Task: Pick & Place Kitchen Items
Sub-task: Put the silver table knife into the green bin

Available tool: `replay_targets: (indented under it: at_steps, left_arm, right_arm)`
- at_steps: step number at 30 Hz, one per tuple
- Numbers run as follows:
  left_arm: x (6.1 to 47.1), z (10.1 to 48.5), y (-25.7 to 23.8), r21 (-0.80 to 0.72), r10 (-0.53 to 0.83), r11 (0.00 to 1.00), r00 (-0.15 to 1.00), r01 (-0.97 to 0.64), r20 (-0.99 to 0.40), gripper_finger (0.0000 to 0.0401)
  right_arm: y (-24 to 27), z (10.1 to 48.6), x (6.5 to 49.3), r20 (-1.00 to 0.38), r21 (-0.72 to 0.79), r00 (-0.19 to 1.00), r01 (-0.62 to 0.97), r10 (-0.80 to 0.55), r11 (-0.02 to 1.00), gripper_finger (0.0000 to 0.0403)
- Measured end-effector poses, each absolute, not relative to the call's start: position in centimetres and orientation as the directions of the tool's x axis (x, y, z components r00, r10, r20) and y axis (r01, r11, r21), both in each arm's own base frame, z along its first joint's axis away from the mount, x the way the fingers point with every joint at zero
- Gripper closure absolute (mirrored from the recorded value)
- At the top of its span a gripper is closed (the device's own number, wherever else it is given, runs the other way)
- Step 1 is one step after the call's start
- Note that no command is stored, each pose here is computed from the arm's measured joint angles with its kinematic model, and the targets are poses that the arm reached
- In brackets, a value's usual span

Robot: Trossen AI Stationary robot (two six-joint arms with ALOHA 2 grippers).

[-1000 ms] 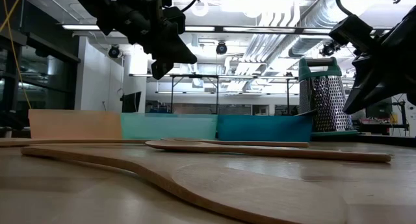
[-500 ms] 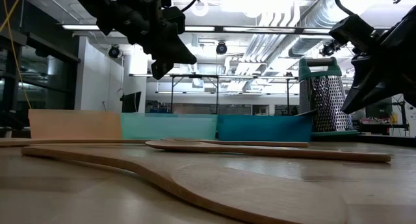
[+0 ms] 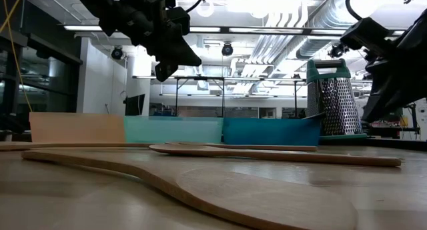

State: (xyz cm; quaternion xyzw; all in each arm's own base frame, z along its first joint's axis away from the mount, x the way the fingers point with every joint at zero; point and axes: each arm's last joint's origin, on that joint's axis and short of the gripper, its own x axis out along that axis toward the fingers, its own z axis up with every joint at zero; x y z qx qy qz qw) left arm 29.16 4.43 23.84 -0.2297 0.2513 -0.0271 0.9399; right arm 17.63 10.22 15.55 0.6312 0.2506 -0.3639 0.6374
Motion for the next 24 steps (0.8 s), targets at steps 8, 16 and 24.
replay_targets:
  at_steps: [8,16,24]
  left_arm:
    - [29.2,23.8,4.4,-0.446,-0.166,0.893,0.872,-0.065,-0.460,0.0396]
    - [29.2,23.8,4.4,-0.446,-0.166,0.893,0.872,-0.065,-0.460,0.0396]
    - [29.2,23.8,4.4,-0.446,-0.167,0.893,0.872,-0.064,-0.460,0.0396]
  right_arm:
    - [10.8,14.4,18.0,-0.827,0.562,0.557,0.822,-0.078,-0.088,0.0400]
    - [11.2,13.4,18.2,-0.860,0.510,0.509,0.853,-0.041,-0.113,0.0400]
    - [11.2,13.2,18.1,-0.871,0.491,0.490,0.862,-0.043,-0.121,0.0400]
